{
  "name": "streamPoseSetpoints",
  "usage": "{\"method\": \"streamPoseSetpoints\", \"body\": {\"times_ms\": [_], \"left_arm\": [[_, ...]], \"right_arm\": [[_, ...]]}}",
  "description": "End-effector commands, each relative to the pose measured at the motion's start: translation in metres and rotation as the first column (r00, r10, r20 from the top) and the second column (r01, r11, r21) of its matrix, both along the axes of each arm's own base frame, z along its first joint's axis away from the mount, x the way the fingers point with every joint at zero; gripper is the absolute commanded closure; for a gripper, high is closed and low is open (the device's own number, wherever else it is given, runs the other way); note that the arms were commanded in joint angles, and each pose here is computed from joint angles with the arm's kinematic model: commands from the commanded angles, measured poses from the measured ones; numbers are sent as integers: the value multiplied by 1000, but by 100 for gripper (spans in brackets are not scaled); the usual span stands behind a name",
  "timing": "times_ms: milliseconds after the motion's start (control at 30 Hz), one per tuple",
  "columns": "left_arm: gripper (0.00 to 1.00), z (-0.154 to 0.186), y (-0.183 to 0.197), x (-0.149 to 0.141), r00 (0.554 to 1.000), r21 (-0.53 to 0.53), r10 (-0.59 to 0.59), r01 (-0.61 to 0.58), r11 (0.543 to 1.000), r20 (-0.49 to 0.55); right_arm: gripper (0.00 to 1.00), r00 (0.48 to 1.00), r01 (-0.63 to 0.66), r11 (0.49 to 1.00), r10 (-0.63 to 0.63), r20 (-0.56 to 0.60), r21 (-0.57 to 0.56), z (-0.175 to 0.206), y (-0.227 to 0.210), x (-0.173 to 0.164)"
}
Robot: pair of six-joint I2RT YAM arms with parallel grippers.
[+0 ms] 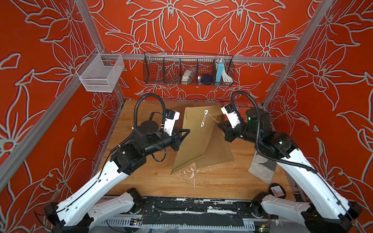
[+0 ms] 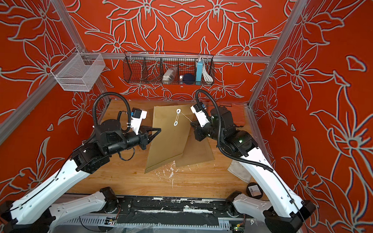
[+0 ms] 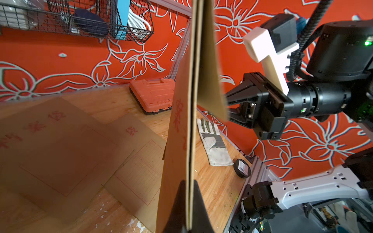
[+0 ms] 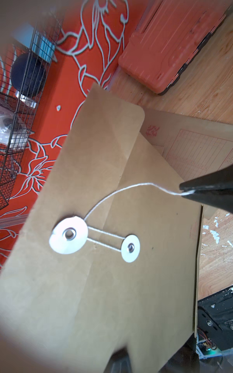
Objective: Open the file bag
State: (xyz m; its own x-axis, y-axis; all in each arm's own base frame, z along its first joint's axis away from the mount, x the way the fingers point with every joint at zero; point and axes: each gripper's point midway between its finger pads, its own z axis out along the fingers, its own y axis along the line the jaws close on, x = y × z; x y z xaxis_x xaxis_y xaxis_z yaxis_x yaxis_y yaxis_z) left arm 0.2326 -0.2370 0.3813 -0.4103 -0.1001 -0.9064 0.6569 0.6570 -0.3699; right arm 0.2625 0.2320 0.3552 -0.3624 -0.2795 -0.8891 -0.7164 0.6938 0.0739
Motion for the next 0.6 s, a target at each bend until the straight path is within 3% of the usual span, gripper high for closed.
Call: {"method": "streamPoseSetpoints", "body": {"times_ms": [0,567], "left_arm": [[100,17,7,12,983,50,144,-150,987,112],[100,10,-15,14,958,148,207,-238,960,199]], "right_arm": [[100,999,-46,998,47,-16,53,0,12,-4],[100,990,-94,987,106,-88,132,-24,21,-19]]}}
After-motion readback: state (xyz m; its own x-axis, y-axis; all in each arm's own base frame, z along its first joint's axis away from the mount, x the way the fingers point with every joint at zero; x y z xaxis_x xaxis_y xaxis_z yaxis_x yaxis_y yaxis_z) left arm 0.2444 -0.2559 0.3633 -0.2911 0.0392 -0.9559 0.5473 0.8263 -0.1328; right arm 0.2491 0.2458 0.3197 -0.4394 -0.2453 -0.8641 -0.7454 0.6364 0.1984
